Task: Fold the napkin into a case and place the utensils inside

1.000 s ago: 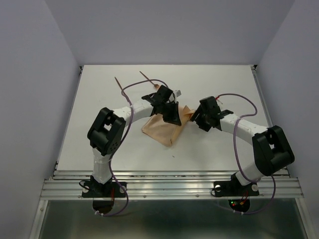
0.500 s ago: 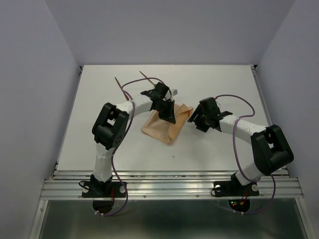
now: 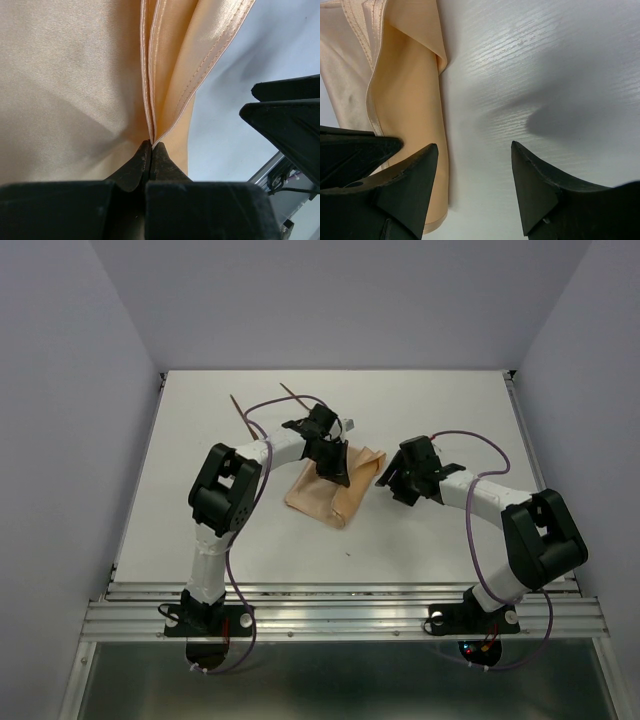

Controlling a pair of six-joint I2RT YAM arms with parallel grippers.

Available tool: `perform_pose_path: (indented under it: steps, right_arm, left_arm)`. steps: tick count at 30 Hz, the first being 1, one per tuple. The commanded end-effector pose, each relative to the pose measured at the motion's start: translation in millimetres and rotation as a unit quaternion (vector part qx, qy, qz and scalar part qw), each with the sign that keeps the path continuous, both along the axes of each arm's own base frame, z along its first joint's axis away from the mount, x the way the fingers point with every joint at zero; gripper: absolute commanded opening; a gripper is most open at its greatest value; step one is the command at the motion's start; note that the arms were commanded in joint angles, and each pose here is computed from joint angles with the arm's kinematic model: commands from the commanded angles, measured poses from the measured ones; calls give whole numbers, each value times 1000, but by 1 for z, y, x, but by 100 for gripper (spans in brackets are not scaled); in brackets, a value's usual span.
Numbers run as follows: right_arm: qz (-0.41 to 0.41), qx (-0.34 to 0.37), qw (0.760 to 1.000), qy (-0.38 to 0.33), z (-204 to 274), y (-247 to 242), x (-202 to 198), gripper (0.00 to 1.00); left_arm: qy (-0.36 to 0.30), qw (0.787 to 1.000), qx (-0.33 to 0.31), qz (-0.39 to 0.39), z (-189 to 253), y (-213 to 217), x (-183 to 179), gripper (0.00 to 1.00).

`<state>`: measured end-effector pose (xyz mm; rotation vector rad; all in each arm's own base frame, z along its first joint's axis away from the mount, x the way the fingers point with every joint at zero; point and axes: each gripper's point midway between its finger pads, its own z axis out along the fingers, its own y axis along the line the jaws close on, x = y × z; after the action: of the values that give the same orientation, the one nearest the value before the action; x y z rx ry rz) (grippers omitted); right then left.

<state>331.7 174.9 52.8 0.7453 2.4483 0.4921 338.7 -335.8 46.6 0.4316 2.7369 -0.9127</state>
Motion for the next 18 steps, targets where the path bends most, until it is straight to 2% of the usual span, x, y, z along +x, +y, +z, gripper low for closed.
perform_pose_path:
  steps: [1, 14, 18]
  right_arm:
    - [-4, 3, 1000, -23, 12, 2, 13, 66]
    - [7, -1, 999, -38, 30, 9, 32, 66]
    - [10, -4, 999, -43, 32, 12, 42, 59]
  left_arm:
    - [-17, 1000, -11, 3, 8, 1, 13, 0]
    - [0, 1000, -19, 14, -9, 8, 11, 0]
    - [5, 1000, -16, 17, -16, 8, 11, 0]
